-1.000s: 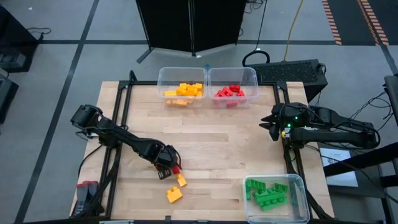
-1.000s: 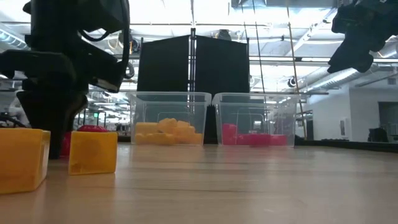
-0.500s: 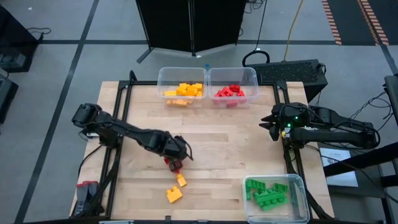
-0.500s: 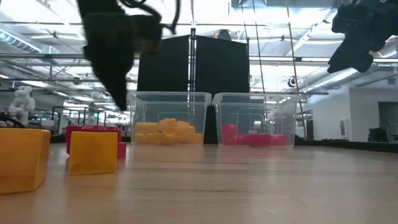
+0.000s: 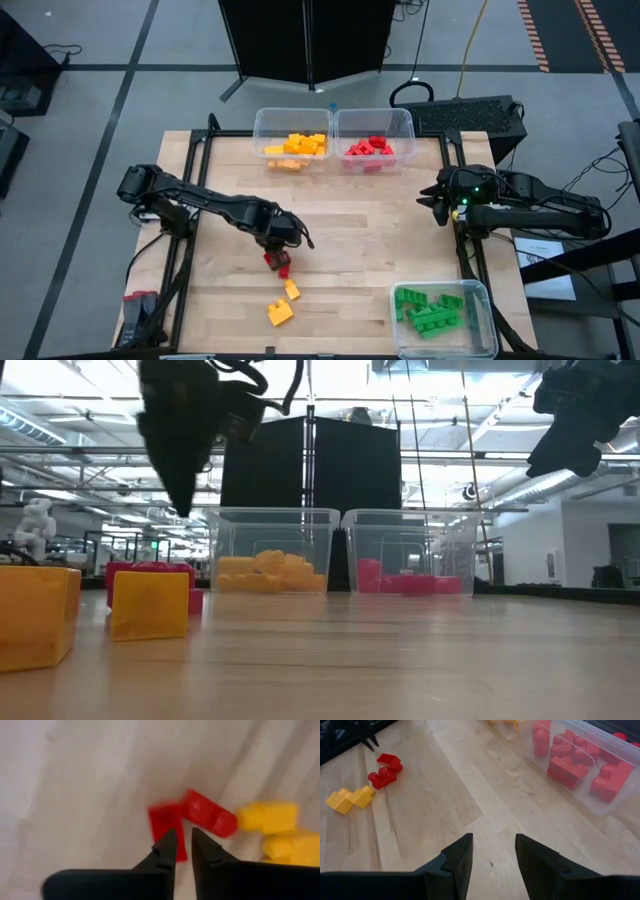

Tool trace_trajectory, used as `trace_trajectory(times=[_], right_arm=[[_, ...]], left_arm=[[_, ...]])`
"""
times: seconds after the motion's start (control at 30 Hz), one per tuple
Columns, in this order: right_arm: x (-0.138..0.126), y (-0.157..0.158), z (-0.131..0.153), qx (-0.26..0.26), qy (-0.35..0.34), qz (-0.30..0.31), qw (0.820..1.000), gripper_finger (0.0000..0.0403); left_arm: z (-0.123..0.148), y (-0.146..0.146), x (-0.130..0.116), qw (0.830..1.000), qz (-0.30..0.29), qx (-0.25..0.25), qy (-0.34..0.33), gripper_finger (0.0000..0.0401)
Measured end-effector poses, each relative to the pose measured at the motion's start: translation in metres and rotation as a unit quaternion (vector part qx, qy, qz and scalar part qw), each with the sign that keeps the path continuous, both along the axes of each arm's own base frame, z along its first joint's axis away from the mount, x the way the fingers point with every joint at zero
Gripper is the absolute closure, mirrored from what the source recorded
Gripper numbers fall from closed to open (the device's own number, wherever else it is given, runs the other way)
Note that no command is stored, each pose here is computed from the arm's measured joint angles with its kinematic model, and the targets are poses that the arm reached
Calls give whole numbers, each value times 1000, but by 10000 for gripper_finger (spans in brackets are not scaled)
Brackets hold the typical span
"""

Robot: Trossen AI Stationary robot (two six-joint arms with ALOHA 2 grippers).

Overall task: Sort blocks
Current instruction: Put the red game piece into the right transparent bin

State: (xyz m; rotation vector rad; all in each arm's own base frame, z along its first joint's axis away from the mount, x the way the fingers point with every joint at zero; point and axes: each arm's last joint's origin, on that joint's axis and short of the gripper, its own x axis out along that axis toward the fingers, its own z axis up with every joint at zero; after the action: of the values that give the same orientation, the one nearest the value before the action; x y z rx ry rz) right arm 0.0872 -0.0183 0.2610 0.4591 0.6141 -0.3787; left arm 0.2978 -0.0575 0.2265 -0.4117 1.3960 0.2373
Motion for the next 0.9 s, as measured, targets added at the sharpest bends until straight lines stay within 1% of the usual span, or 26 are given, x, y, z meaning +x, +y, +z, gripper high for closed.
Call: trace_trajectory(times=[0.07,0.17,0.27,0.4,0.47,0.53,0.6,0.67,0.8,0.9], right_arm=[[0,0,0,0,0,0,1000,259],[0,0,0,0,0,0,1000,259],[0,0,0,0,0,0,1000,259],[0,0,0,0,0,0,1000,259],[0,0,0,0,0,0,1000,259],[0,0,0,0,0,0,1000,259],[0,0,0,0,0,0,1000,259],[0,0,0,0,0,0,1000,259],[0,0,0,0,0,0,1000,259],[0,0,0,0,0,0,1000,259]], left_arm=[[0,-1,-1,1000,0,-19,11,358],[0,-1,-4,999,17,-28,25,304],[-2,-4,-7,998,32,-25,44,239],[-7,-10,-6,997,49,-15,50,156],[-11,-13,-3,998,46,-14,51,122],[-16,-16,-2,997,42,-10,59,97],[-21,-18,-1,997,37,-2,68,80],[-28,-20,0,996,32,13,80,72],[-47,-19,0,995,21,33,91,72],[-60,-18,0,997,25,24,64,83]])
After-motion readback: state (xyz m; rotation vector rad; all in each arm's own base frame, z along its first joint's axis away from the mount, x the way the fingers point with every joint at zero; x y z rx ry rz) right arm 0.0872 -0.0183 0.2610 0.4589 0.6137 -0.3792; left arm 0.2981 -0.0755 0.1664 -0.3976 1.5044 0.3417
